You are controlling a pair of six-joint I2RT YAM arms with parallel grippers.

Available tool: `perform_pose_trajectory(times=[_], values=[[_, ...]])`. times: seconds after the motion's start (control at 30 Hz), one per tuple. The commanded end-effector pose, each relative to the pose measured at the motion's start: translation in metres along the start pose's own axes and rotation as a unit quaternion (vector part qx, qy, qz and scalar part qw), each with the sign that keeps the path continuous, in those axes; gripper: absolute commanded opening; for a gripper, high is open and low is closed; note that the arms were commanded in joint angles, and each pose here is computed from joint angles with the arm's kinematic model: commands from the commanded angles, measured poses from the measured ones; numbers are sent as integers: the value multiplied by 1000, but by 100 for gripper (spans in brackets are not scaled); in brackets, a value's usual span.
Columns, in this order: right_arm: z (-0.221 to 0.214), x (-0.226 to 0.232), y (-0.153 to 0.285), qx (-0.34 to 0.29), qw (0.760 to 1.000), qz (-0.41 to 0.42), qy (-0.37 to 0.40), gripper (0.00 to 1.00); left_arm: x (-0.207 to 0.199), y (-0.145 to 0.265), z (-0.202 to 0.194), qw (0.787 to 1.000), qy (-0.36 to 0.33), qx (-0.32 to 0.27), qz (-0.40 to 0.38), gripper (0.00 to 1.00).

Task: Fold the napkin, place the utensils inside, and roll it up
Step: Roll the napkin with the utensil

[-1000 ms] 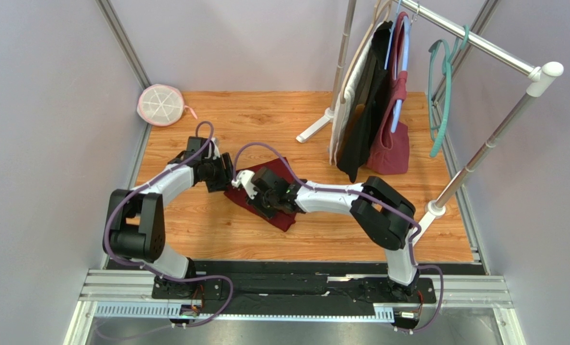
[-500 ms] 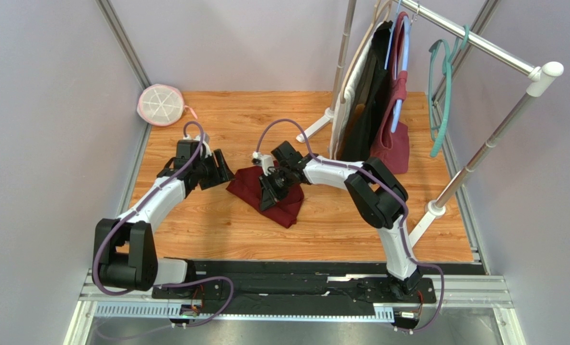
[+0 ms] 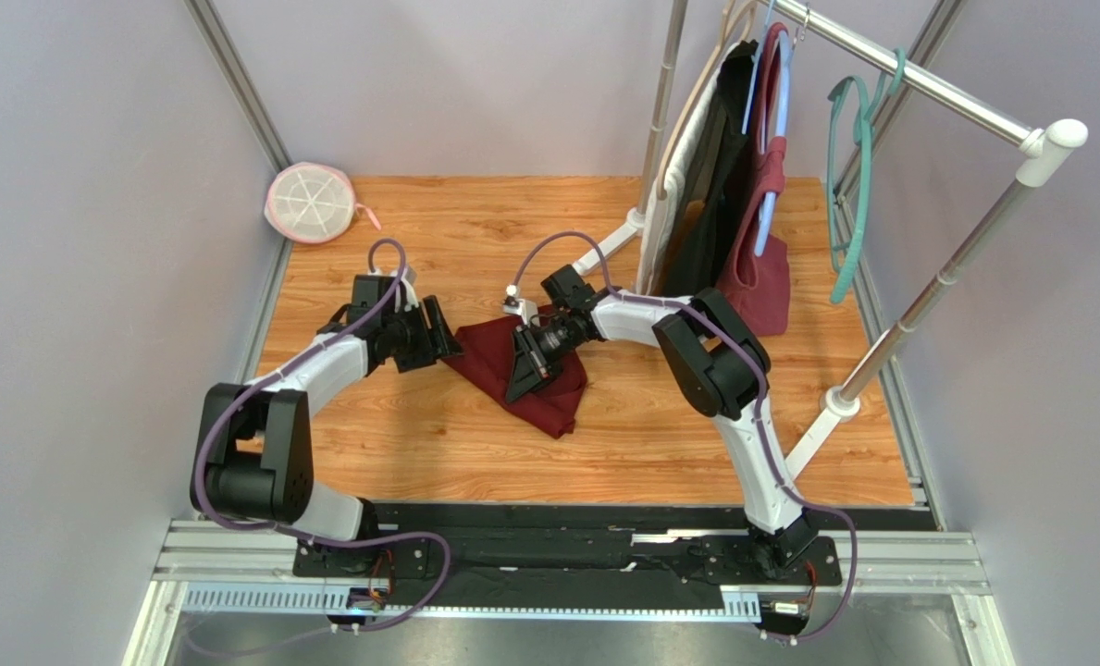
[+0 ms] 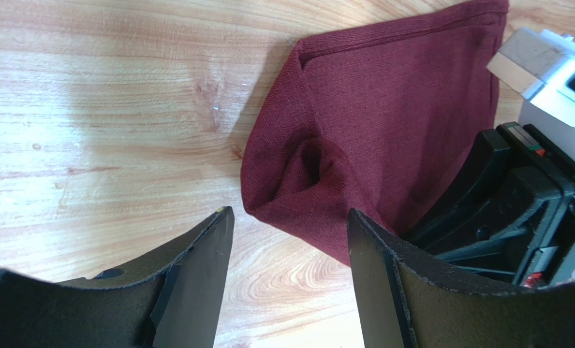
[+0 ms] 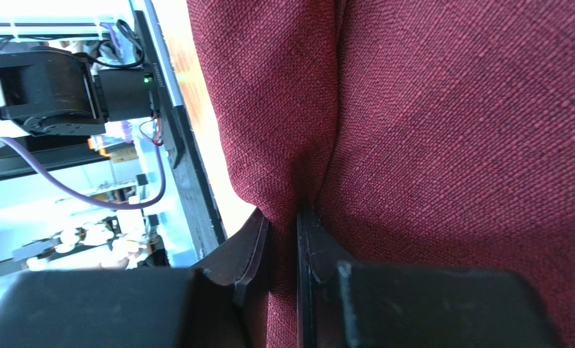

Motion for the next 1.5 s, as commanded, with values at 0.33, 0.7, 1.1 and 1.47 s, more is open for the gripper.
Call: perform_pose_trajectory(times=[0.33, 0.7, 1.1, 1.47], values=[[-10, -31, -12, 26, 995, -47, -80, 2, -6, -19, 14, 999, 22, -10, -35, 59], [-2, -1, 7, 3, 998, -51, -36, 36, -3, -21, 8, 999, 40, 23, -17, 0], [-15, 70, 35, -109, 949, -256, 151, 63, -4, -24, 16, 997, 34, 68, -12, 0], [-49, 79, 0, -209, 810, -441, 326, 66, -4, -27, 19, 996, 33, 80, -13, 0]])
Point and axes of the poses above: each gripper's point midway between its finger pads, its own y axis back along the fingers, its own x axis along the line the jaws close on, z = x × y, the point moved 8 cm from there along y, back along the fingers, and after that the axes turned 9 degrees about -y, right-handed, at the moved point
